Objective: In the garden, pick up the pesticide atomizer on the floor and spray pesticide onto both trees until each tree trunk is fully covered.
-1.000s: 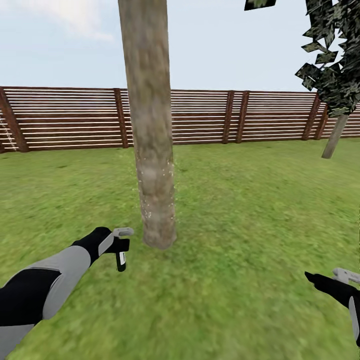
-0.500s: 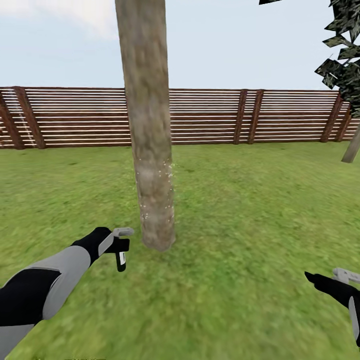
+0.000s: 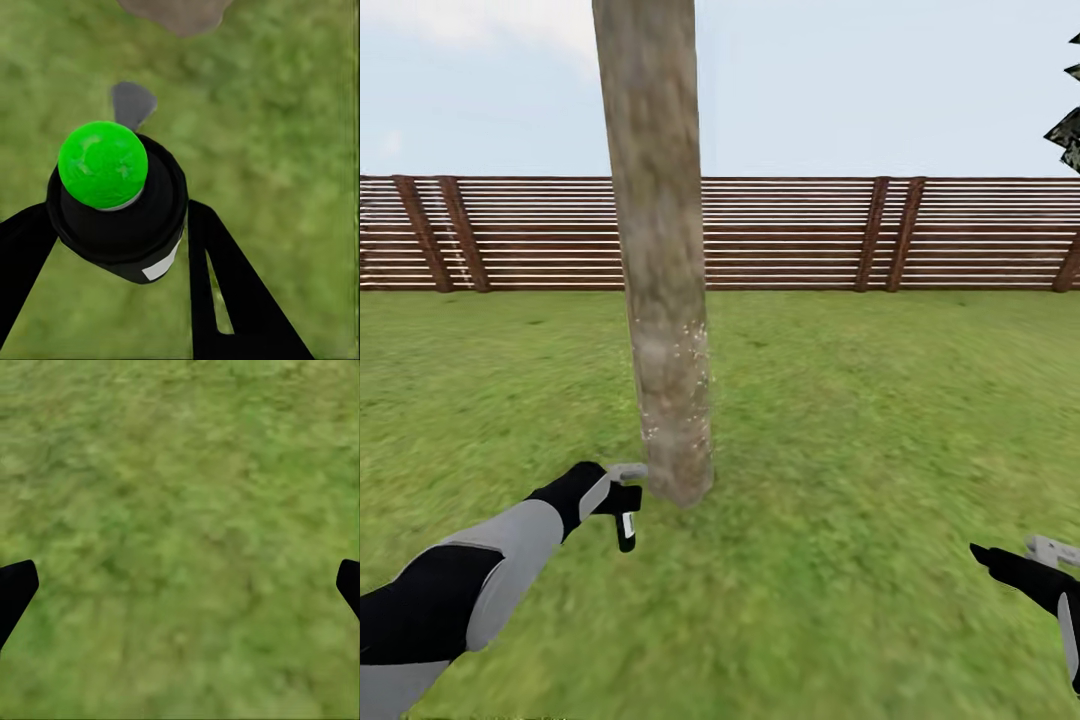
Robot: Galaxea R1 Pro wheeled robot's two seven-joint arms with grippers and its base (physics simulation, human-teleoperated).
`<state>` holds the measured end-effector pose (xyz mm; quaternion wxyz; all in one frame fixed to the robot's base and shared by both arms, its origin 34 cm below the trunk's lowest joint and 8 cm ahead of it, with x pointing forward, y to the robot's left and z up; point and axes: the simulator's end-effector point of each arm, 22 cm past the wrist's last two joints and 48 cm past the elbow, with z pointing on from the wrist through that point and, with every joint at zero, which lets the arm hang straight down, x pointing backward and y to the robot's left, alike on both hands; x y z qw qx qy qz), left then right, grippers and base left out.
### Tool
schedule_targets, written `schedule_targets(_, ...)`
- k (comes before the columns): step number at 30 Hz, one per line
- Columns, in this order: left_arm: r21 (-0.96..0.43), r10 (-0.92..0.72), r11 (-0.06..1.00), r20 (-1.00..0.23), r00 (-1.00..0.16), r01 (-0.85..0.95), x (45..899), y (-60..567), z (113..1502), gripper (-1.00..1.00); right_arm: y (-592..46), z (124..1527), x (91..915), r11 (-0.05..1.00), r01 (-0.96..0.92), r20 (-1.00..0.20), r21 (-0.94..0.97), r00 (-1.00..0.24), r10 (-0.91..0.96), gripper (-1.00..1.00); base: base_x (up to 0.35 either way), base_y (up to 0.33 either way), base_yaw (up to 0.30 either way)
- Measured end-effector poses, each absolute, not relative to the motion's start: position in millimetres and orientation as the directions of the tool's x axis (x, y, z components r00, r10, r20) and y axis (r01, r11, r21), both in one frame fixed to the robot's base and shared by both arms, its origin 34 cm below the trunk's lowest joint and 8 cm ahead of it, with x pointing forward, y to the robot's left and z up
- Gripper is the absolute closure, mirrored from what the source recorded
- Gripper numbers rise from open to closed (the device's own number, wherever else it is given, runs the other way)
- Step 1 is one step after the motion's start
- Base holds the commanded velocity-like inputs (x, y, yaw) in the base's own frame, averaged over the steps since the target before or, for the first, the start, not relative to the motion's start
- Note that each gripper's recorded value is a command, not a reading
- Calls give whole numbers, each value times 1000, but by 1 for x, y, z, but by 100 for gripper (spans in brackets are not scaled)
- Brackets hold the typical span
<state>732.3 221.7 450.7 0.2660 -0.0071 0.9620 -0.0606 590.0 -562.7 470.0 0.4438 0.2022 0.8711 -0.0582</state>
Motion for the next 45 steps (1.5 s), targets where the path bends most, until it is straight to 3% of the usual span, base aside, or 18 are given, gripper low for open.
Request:
schedule_targets(12,-103,17,991,-560,-828,90,770,210,574,100,-563,471,590,912,404,-798,77,-523,299,-100,24,-79,38)
schedule_targets(20,41,84,996,-639,-765,75,804,238,646,100,-563,471,590,911,404,-799,77,-522,299,-100,0,0,0)
schedule_targets(28,150,112,988,-630,-768,21,806,289,650,100,-564,471,590,911,405,-799,76,-522,299,-100,0,0,0)
schedule_targets(36,145,95,989,-567,-818,15,793,298,619,100,-564,471,590,911,405,-799,75,-522,298,-100,0,0,0)
schedule_targets(45,127,95,992,-692,-716,10,834,284,729,100,-565,472,590,911,405,-800,74,-522,297,-100,0,0,0)
